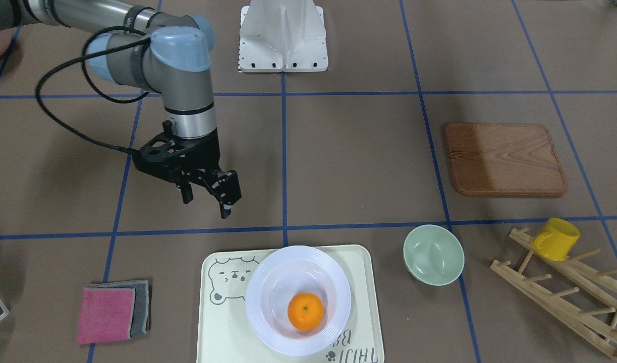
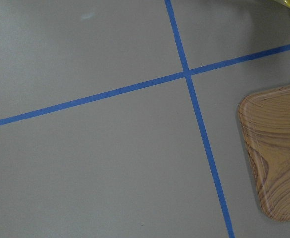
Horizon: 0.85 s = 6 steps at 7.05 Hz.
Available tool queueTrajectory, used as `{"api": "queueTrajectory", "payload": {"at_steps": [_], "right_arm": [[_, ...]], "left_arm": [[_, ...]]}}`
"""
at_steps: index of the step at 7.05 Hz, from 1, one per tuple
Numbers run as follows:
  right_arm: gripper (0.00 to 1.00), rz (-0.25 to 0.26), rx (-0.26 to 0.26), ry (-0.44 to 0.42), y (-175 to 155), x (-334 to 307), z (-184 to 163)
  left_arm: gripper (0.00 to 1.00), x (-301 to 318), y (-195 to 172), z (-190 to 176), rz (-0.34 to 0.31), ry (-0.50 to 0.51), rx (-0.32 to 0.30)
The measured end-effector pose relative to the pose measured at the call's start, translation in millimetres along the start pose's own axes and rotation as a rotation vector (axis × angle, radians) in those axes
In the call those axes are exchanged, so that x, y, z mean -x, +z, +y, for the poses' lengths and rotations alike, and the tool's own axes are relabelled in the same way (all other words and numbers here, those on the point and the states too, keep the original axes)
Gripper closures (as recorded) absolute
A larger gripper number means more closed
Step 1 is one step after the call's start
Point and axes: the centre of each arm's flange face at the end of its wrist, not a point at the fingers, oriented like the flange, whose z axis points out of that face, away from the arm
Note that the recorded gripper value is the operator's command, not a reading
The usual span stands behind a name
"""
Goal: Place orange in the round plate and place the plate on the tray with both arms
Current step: 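Release the plate on the tray and withdraw the right gripper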
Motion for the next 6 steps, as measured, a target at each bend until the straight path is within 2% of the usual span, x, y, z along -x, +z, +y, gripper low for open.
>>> {"api": "queueTrajectory", "payload": {"at_steps": [2, 4, 6], "right_arm": [[0.0, 0.031, 0.13, -0.233, -32, -75, -74], [0.0, 0.034, 0.192, -0.363, -51, -152, -116], [0.0, 0.037, 0.242, -0.481, -66, -252, -159]], "left_arm": [[0.01, -9, -10, -4, -0.02, -0.052, -0.008], [0.01, -28, -19, 2, -0.036, -0.164, -0.023], [0.01, -52, -9, 2, -0.083, -0.124, 0.0]]}}
